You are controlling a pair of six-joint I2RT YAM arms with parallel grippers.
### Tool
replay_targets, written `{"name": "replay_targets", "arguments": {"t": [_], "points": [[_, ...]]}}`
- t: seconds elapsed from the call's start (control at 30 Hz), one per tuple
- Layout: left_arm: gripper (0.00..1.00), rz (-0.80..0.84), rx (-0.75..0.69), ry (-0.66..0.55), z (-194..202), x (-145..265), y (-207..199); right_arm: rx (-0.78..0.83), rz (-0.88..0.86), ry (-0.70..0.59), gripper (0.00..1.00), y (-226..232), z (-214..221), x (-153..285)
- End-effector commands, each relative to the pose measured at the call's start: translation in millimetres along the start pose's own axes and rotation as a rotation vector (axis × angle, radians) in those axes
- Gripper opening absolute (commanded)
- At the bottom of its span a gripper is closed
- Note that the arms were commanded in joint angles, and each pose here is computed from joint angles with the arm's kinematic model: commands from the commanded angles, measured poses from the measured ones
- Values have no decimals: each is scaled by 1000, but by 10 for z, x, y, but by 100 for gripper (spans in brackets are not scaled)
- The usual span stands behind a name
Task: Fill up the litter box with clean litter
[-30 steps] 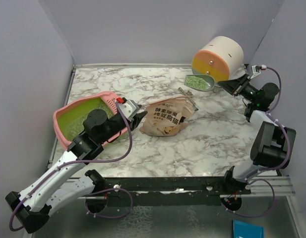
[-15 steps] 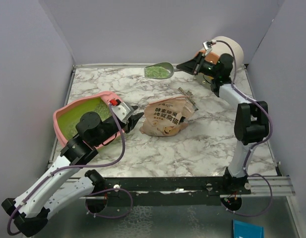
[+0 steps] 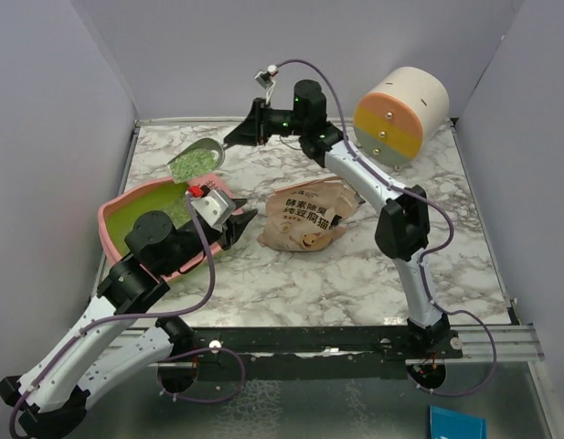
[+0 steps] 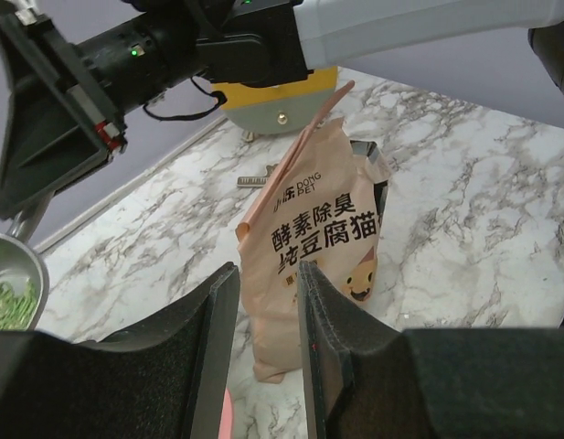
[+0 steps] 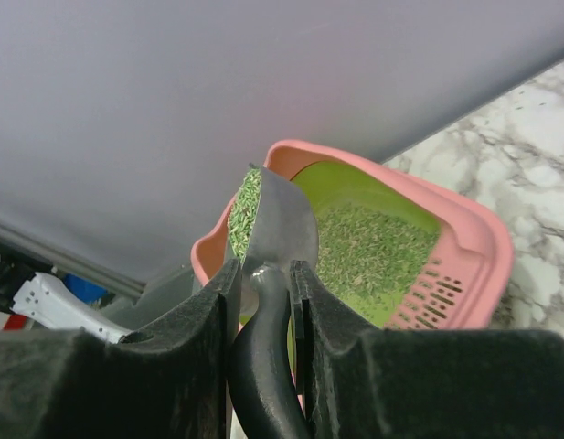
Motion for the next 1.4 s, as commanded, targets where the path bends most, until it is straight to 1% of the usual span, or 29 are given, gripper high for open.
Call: {"name": "replay_targets", "arguments": {"t": [0.0, 0.17, 0.33, 0.57, 1.03, 1.2, 1.37], "points": [[34, -18, 26, -5, -77, 123, -6, 102, 10, 53, 1, 159, 121, -313], [34, -21, 41, -9, -54, 192, -21, 210, 12, 94, 1, 346, 282, -613], [34, -20, 51, -5, -43, 226, -30, 293, 23, 92, 1, 471, 323, -747], [34, -29, 67, 2, 25, 268, -41, 407, 68, 84, 1, 659, 329, -847], [34, -39, 83, 11, 59, 328, -50, 691, 261, 14, 1, 1116, 212, -944], [33, -42, 84, 13, 74, 330, -50, 807, 310, 32, 1, 1275, 275, -982], [33, -40, 88, 17, 79, 320, -52, 894, 344, 62, 1, 1342, 385, -1041]]}}
Point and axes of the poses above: each gripper's point midway between its finger pads, its own x axis back along the fingers, its own y axis along the line the jaws close on, z = x × y, the point moved 10 cm from there along x, back along the fingers, and after that the axes turned 2 degrees about x, right-handed, at the moved point
